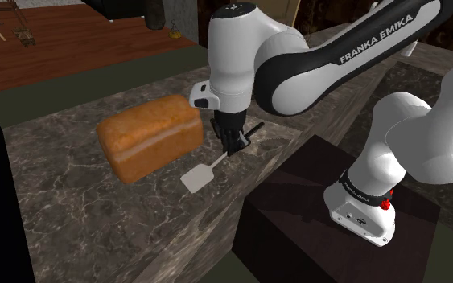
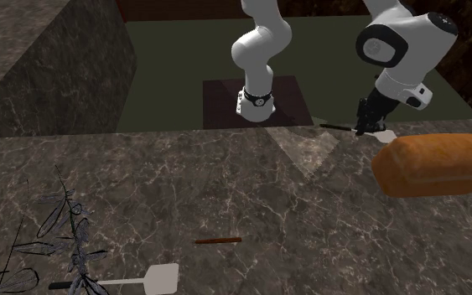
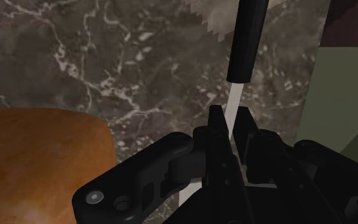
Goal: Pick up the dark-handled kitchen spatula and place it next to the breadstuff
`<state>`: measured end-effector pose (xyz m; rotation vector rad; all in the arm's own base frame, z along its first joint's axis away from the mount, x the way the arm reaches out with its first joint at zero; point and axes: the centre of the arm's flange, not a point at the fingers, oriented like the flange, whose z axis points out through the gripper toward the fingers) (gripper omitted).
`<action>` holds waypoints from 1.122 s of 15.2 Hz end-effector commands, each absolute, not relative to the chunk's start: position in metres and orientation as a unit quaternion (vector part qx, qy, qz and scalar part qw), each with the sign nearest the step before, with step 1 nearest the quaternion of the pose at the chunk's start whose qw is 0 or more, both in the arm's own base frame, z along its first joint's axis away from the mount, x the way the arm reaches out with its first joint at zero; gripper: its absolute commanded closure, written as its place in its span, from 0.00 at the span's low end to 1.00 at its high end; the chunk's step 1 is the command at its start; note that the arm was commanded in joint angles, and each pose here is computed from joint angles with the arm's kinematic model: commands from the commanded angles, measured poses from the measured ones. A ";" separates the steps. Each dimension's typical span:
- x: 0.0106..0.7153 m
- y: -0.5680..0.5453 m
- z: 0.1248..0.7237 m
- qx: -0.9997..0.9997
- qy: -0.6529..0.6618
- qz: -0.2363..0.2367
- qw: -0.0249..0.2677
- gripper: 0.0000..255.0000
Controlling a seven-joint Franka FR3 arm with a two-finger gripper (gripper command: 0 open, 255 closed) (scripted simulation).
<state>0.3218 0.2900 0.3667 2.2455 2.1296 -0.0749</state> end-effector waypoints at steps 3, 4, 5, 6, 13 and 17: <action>0.323 0.290 0.351 0.725 0.688 -0.024 0.023 1.00; 0.323 0.290 0.351 0.725 0.688 -0.024 0.023 1.00; 0.323 0.290 0.351 0.725 0.688 -0.024 0.023 1.00; 0.323 0.290 0.351 0.725 0.688 -0.024 0.023 1.00; 0.323 0.290 0.351 0.725 0.688 -0.024 0.023 0.00; 0.323 0.292 0.377 0.725 0.688 -0.024 0.023 0.00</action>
